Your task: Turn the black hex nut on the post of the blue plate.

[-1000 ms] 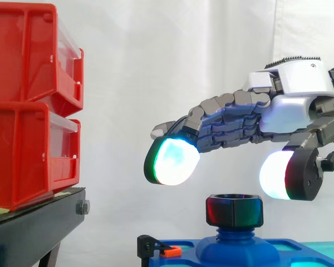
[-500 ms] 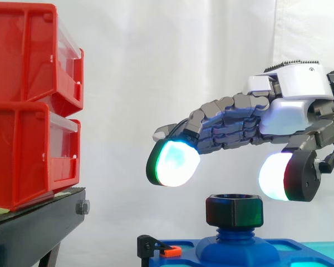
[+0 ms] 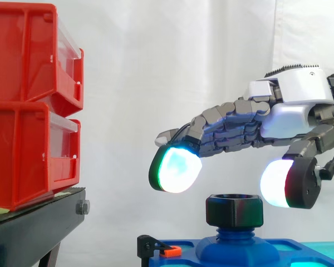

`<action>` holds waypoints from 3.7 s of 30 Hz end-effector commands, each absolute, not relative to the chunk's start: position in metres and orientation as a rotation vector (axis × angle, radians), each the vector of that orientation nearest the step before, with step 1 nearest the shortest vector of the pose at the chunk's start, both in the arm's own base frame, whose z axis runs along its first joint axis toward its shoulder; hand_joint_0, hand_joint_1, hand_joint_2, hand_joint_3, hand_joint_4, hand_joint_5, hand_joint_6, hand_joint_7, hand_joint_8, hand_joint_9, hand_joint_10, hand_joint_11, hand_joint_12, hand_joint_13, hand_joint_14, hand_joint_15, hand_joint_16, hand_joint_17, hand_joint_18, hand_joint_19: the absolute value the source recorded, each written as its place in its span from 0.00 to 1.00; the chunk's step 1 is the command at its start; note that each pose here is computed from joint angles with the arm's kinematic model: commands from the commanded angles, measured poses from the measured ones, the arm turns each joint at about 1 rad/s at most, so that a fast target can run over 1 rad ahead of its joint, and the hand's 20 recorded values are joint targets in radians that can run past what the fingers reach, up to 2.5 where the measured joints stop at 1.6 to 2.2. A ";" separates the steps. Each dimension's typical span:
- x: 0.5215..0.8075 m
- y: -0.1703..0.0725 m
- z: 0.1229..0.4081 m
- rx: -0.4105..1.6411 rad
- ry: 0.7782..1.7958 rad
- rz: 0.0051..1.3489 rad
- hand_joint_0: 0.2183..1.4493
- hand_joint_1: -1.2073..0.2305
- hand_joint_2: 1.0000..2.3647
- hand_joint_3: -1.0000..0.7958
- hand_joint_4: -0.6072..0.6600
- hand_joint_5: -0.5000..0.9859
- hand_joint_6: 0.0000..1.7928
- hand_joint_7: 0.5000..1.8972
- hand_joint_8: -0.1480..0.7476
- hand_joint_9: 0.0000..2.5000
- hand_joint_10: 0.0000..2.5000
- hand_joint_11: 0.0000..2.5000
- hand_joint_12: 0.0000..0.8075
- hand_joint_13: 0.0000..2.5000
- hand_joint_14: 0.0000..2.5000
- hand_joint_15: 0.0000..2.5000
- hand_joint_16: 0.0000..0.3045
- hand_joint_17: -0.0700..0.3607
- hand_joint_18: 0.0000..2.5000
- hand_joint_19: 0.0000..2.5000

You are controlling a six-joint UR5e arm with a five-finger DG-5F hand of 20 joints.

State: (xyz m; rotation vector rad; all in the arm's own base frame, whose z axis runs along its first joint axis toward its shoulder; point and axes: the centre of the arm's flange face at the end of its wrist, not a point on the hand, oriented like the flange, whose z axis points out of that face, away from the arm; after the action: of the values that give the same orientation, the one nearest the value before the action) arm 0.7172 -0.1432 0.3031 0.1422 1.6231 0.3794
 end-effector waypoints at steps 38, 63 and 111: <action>0.713 -0.148 0.295 0.142 1.628 0.370 0.16 0.32 0.00 0.28 0.51 0.13 0.28 0.11 0.34 0.00 0.00 0.00 0.44 0.00 0.00 0.00 0.18 0.45 0.00 0.02; 0.712 -0.153 0.295 0.135 1.629 0.369 0.16 0.33 0.00 0.28 0.57 0.14 0.28 0.15 0.37 0.00 0.00 0.00 0.43 0.00 0.00 0.00 0.18 0.45 0.00 0.01; 0.712 -0.154 0.295 0.131 1.628 0.372 0.25 0.32 0.00 0.28 0.60 0.16 0.28 0.25 0.33 0.00 0.00 0.00 0.39 0.00 0.00 0.00 0.15 0.40 0.00 0.02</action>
State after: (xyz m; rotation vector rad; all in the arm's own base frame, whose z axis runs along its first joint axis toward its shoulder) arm 0.7119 -0.1542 0.2955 0.1329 1.6257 0.3702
